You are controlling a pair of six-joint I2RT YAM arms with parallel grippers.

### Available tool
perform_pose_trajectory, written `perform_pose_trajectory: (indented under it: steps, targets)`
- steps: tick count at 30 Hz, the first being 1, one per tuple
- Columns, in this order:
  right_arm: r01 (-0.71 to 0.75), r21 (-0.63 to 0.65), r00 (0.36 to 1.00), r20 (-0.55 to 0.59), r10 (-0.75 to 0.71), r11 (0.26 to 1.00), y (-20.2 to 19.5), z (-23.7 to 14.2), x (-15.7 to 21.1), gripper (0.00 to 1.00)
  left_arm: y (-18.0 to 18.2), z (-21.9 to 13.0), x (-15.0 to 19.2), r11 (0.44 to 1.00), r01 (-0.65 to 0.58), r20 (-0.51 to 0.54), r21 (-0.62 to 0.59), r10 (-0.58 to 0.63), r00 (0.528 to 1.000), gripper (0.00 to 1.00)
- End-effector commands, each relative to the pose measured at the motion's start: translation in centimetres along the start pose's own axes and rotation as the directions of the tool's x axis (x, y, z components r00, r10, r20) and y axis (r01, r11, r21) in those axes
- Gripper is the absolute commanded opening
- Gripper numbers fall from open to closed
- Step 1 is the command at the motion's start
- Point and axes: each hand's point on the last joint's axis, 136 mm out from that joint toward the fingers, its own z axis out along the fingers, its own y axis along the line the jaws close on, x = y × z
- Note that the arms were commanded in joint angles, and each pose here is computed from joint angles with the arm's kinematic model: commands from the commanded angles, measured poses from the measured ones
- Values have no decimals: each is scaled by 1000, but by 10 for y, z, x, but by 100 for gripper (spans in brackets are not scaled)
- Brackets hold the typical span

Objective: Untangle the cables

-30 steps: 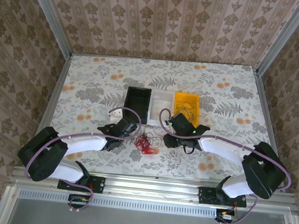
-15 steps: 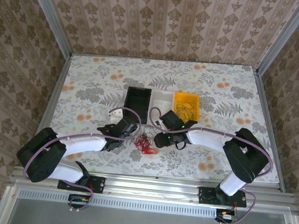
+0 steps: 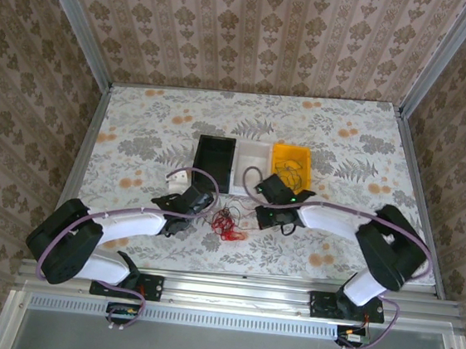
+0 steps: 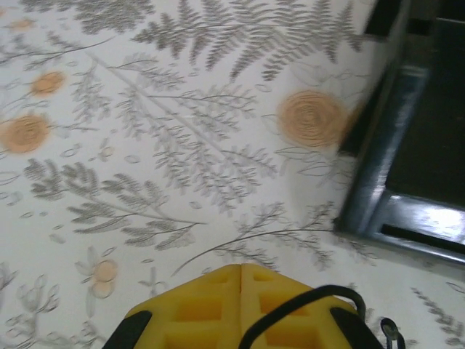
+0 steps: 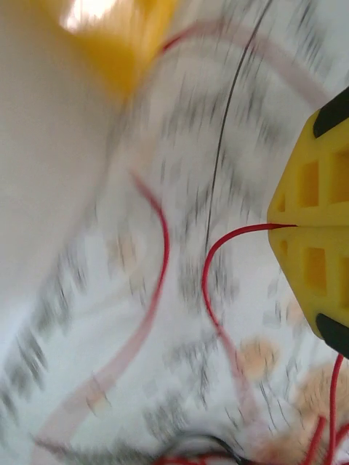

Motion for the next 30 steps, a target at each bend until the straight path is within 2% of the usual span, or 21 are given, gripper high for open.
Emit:
perform_pose_trajectory:
  steps: [1, 4, 7, 10, 15, 19, 24, 27, 30]
  targets:
    - [-286, 146, 953, 144, 266, 947, -63, -29, -8, 0, 26, -8, -8, 991, 55, 26, -126, -52, 998, 0]
    - [-504, 158, 855, 234, 464, 849, -104, -50, 4, 0, 42, -10, -4, 977, 88, 17, -194, -86, 996, 0]
    - [-641, 174, 757, 301, 579, 748, -136, -65, 18, 0, 57, -12, 0, 958, 118, 6, -262, -120, 993, 0]
    - [-695, 179, 707, 348, 616, 696, -153, -77, 23, 0, 67, -14, 2, 942, 135, -2, -306, -143, 990, 0]
    - [-724, 175, 676, 373, 635, 668, -165, -85, 23, 0, 81, -17, 5, 918, 182, -3, -354, -196, 981, 0]
    - [-634, 37, 724, 379, 576, 773, -143, -94, -12, 0, 67, -12, 3, 940, 170, -16, -295, -183, 983, 0]
    - [-341, -185, 800, 457, 388, 922, -74, -145, -77, 0, 43, -3, 3, 963, 199, -11, -180, -205, 979, 0]
    - [-189, -240, 805, 518, 290, 952, -36, -185, -104, 0, 39, -1, 4, 962, 232, -1, -143, -235, 972, 0]
    - [-123, -275, 784, 563, 263, 954, -14, -213, -123, 0, 40, 0, 5, 962, 231, -1, -147, -233, 972, 0]
